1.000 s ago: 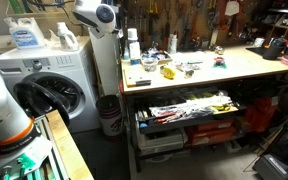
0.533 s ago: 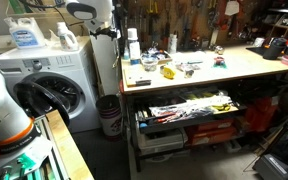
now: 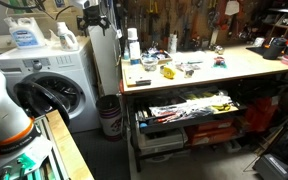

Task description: Pick up the metal utensil from the table and hang it on the hook on the left

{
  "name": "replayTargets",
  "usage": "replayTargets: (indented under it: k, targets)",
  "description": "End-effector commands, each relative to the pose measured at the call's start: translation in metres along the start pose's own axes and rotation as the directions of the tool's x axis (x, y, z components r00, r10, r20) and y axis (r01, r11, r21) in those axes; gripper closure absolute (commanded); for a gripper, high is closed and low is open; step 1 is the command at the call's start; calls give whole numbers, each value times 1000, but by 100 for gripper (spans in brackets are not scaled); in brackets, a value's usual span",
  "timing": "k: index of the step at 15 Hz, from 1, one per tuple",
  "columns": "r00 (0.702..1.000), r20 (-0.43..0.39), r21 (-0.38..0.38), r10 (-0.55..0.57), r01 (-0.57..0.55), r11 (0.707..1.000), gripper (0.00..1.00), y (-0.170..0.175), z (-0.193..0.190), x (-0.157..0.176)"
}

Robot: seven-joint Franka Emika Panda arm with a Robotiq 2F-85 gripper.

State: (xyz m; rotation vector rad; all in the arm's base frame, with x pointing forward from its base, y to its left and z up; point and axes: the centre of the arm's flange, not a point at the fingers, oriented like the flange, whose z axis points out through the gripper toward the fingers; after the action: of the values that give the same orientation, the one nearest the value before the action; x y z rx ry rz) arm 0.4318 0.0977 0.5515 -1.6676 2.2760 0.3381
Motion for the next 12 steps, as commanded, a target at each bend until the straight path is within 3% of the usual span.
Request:
replayTargets:
  k: [1,6,9,12]
  targets:
    - [980,-93,-27,-174,173,985,0,20,-36,-15]
    - [895,-159,-73,-418,411,909,0,41,-71,-46]
    - [810,-203,-85,-550,545,834,0,44,-86,-60]
    - [706,-240,-99,-667,665,740,0,47,-98,-69]
